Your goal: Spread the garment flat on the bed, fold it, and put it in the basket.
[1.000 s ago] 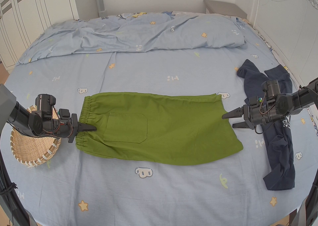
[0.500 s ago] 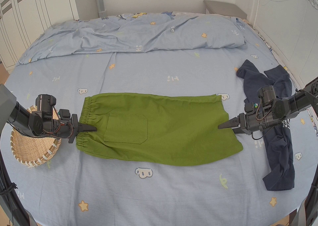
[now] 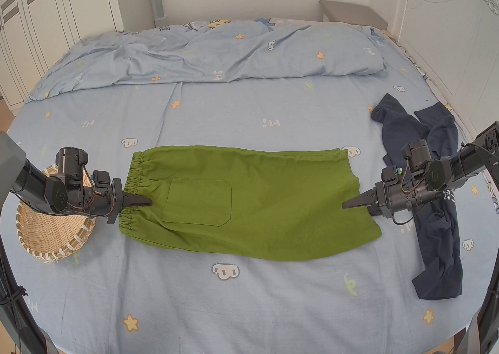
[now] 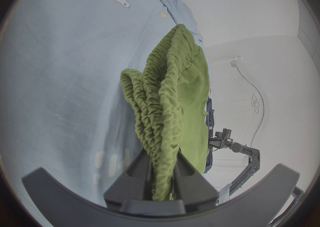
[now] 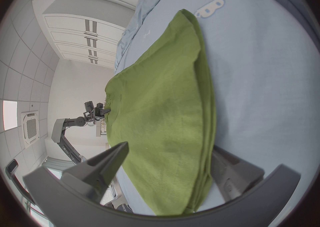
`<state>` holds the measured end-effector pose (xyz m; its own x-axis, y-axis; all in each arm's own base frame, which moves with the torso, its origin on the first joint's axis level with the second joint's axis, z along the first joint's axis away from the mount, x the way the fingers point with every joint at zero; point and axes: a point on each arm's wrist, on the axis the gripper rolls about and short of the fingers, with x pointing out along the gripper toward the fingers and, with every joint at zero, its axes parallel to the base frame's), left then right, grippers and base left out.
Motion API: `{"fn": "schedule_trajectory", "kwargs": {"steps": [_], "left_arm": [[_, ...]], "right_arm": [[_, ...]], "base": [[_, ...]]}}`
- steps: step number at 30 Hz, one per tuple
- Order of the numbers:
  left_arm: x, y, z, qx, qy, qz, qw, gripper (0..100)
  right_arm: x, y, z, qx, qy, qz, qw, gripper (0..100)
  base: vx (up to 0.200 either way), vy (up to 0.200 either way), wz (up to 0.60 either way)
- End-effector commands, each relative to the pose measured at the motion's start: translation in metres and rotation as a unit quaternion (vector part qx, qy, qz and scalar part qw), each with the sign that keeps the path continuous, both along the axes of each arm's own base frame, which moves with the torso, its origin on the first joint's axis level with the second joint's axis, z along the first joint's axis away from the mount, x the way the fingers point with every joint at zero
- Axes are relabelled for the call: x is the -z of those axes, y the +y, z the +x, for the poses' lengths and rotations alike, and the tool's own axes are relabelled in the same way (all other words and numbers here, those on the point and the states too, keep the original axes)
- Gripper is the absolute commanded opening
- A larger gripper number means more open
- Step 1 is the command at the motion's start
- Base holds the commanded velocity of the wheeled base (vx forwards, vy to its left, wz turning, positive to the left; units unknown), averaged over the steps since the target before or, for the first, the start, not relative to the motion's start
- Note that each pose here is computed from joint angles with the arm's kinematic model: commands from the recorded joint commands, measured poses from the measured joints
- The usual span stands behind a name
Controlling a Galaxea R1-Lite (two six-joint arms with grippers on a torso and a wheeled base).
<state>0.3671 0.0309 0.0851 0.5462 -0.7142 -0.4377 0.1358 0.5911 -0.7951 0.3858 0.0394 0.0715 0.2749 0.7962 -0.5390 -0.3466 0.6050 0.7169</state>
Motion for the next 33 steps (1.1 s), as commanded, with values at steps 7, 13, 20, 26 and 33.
{"fn": "schedule_trajectory", "kwargs": {"steps": [7,13,20,26,33], "left_arm": [[0.0,0.001,0.001,-0.002,0.0,0.0,1.0,0],[0.001,0.002,0.001,-0.004,0.003,-0.002,1.0,0],[-0.003,0.002,-0.005,-0.006,0.031,-0.007,0.9995,0],[-0.013,0.002,-0.018,-0.006,0.058,-0.007,0.9983,0],[-0.027,0.003,-0.051,-0.004,0.087,0.0,0.9962,0]], "right_arm": [[-0.003,-0.014,0.005,0.006,-0.008,0.023,0.9997,0],[-0.006,-0.017,0.004,0.001,-0.006,0.04,0.9992,0],[-0.033,-0.016,-0.015,-0.002,0.018,0.038,0.9991,0],[-0.052,-0.017,-0.033,0.001,0.036,0.037,0.9987,0],[-0.05,-0.025,-0.068,0.006,0.073,0.033,0.9968,0]], "base": [[0.0,0.0,0.0],[0.0,0.0,0.0],[0.0,0.0,0.0],[0.0,0.0,0.0],[0.0,0.0,0.0]]}}
